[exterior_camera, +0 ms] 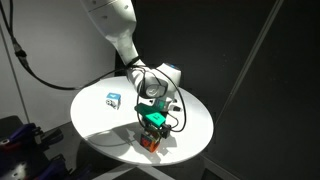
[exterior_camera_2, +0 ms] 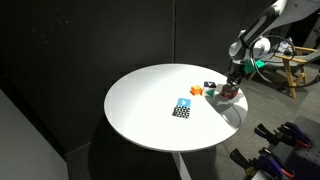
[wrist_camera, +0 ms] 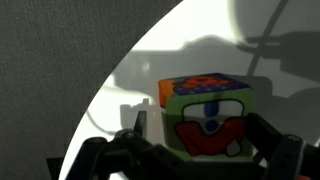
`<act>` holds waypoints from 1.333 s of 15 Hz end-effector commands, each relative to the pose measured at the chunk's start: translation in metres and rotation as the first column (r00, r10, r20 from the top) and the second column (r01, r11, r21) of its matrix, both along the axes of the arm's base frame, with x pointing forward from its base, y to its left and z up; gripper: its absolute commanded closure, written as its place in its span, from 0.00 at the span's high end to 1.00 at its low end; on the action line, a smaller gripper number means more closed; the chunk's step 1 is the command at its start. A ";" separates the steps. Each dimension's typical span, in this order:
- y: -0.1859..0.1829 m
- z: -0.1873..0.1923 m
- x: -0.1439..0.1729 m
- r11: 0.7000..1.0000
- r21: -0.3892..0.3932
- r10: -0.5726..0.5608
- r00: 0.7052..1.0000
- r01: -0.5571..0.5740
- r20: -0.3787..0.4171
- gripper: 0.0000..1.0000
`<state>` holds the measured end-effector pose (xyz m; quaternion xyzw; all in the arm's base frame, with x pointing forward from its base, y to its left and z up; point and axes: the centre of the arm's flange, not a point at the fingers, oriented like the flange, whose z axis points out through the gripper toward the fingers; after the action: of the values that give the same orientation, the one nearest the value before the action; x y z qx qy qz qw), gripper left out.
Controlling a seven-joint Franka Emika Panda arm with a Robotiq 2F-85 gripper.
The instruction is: Move the soft orange block to the left
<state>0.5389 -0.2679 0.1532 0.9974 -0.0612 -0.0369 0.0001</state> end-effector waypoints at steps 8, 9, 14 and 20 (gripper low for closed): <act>-0.006 -0.004 0.007 1.000 -0.009 -0.001 1.000 0.001 -0.002 0.40; -0.007 -0.003 0.008 1.000 -0.010 -0.001 1.000 0.001 -0.001 0.33; -0.009 0.002 0.007 1.000 -0.017 -0.013 1.000 0.013 -0.003 0.13; -0.015 0.021 -0.001 0.999 -0.022 -0.028 0.999 0.027 -0.025 0.03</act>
<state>0.5411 -0.2773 0.1607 0.9971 -0.0671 -0.0356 0.0072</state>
